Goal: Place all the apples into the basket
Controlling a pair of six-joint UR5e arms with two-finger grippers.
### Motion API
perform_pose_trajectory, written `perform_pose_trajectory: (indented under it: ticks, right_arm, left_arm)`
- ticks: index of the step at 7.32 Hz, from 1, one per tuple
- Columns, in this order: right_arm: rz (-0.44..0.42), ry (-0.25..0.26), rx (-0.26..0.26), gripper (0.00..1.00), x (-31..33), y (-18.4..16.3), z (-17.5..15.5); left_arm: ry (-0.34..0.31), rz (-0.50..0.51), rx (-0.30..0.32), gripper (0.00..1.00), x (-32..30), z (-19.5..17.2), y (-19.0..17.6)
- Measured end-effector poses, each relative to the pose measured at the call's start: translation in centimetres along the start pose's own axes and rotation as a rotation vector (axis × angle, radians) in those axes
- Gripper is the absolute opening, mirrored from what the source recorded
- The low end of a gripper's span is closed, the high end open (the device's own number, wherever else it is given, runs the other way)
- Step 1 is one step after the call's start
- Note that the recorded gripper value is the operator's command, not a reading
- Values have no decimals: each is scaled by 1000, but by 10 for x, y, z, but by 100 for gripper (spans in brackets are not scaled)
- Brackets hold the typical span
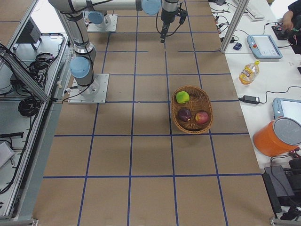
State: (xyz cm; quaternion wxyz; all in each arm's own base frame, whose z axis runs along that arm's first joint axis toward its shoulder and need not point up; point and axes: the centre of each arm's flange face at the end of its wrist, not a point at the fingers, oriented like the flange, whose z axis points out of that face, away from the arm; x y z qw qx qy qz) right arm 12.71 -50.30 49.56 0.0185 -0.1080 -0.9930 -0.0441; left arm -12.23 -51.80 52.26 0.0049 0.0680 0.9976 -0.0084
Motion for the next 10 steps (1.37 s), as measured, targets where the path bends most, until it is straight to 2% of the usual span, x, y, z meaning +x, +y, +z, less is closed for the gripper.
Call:
perform_pose_trajectory:
  ticks: [3,6,10]
  right_arm:
    - [-51,0,-27,100,14,27,4]
    - [-42,-1,-42,100,24,36,9]
    - [-12,-18,17,100,27,52,10]
  left_arm:
    - [0,-2,3,100,-1,0,0]
    - [1,-4,4,100,-1,0,-1]
    - [0,-3,5,100,-1,0,0]
